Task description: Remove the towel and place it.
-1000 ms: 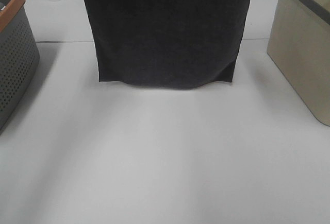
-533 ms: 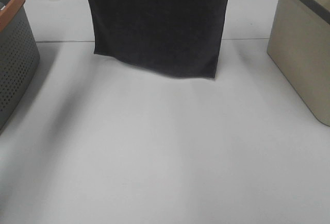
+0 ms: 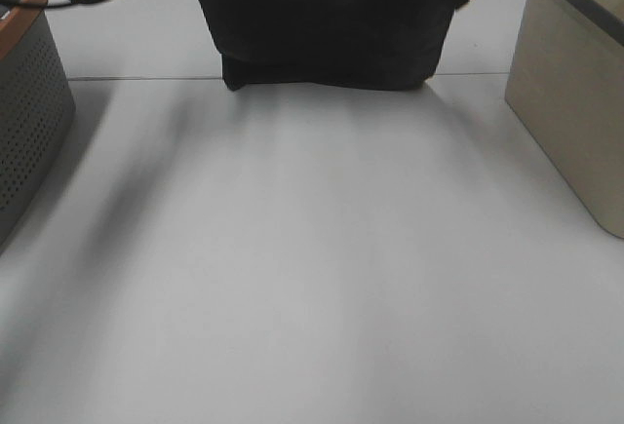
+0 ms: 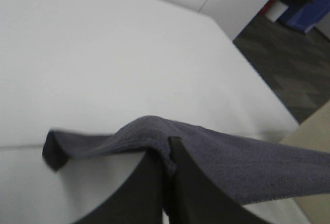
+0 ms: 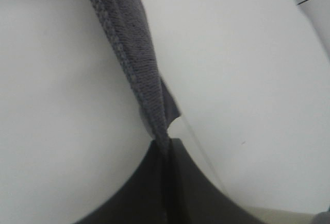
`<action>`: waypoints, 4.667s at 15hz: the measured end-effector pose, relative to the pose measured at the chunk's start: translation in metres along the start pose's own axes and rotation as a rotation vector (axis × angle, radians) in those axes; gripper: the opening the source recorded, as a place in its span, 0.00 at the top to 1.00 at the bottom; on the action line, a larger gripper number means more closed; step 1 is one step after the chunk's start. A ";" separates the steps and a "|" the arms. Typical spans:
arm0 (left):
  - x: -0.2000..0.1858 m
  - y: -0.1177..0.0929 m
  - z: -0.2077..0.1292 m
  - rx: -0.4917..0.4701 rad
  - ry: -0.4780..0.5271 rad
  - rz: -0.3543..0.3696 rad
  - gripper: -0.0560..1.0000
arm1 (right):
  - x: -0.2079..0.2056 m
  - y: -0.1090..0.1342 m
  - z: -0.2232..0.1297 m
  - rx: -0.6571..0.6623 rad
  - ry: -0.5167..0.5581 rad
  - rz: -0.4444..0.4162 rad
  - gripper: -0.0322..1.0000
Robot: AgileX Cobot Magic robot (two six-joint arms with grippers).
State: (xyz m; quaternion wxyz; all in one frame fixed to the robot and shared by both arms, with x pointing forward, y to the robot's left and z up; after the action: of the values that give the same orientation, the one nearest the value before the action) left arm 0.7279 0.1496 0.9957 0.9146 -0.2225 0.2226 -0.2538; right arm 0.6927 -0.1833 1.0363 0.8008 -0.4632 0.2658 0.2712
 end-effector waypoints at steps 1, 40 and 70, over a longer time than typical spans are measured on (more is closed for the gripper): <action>-0.003 0.004 -0.012 0.007 0.024 0.013 0.95 | 0.002 0.012 -0.006 -0.007 0.012 0.022 0.95; -0.120 -0.022 -0.083 0.084 0.148 0.054 0.09 | -0.048 0.128 -0.040 -0.027 -0.096 0.077 0.37; -0.212 -0.044 0.051 0.226 0.372 0.650 0.09 | -0.162 -0.041 -0.054 0.923 0.237 0.068 0.37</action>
State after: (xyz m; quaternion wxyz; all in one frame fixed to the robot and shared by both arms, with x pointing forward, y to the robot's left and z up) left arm 0.5751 0.2504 1.1220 0.9102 0.0117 0.4140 -0.0098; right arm 0.5963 -0.2788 1.1473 0.8776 -0.0780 0.4631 0.0963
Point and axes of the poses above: a point on each arm's last joint axis where the gripper is mounted, x pointing out along that axis toward the gripper, y along the wrist's bending axis when the last joint is at zero, z = x × y, the point moved 4 cm from there along x, pointing out along that axis toward the gripper, and after that the axes turned 1 degree about -x, right-handed, at the moved point
